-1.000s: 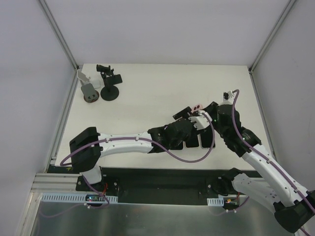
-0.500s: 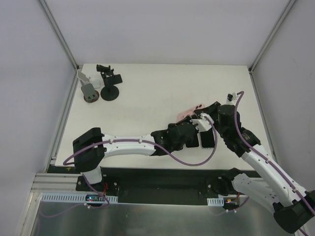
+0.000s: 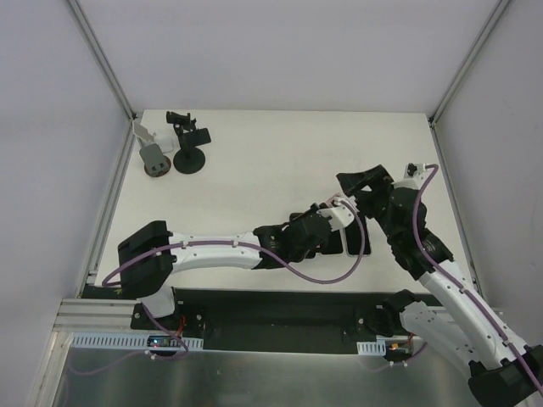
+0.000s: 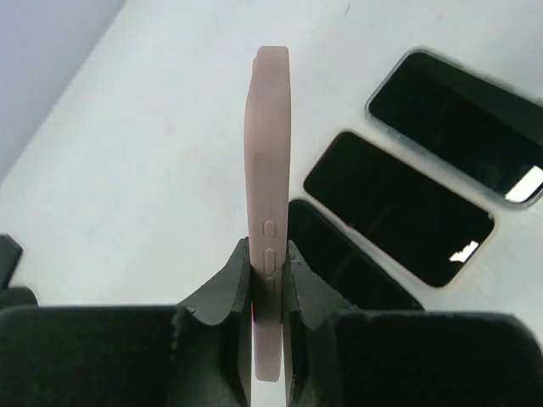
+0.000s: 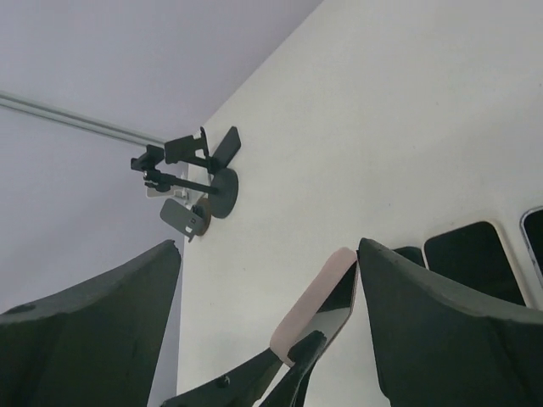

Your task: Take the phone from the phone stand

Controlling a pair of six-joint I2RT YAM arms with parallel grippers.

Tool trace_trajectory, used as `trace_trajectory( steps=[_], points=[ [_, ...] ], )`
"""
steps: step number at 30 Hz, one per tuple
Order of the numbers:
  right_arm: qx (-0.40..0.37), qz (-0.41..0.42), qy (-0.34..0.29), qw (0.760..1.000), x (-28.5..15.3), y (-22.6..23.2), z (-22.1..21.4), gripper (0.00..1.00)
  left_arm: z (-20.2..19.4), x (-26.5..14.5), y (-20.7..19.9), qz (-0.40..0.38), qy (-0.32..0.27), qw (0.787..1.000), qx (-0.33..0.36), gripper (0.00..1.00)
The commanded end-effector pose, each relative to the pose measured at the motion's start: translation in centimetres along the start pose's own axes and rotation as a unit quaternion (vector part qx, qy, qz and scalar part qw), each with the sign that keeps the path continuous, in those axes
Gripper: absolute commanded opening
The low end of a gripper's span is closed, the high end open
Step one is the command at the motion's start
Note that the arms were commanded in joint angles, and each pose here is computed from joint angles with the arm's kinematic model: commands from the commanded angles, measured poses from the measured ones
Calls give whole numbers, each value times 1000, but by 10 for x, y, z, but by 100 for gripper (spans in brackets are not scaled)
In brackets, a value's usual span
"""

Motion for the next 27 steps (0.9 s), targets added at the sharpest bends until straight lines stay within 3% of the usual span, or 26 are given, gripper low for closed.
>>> trace_trajectory(
  steps=[1,7,8,13,14,21,27],
  points=[
    [-25,31,-80,996,-8,11,33,90,4,-20,35,3,8,994,-107,0],
    [-116,-17,-110,987,-20,-14,41,99,-20,-28,76,-31,55,958,-279,0],
    [-130,-21,-113,985,-22,-16,42,100,-30,-29,72,-66,77,942,-319,0],
    [-219,-49,-137,965,-39,-33,49,96,-58,-25,101,-85,127,878,-454,0],
    [-229,-55,-137,962,-41,-36,49,96,-65,-27,95,-107,148,856,-484,0],
    [-252,-64,-154,953,-55,-48,49,96,-89,-16,92,-138,181,792,-566,0],
    [-254,-58,-160,952,-63,-53,46,96,-112,-7,78,-151,195,760,-602,0]
  ],
)
Point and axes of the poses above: each gripper's point midway between its finger pads, its own x axis out along the fingers, its own y axis along the line the jaws close on, z = x × y, the point moved 5 cm from there along -x, back along the fingers, and after that the axes turned 10 degrees about -x, right-handed, at the moved point
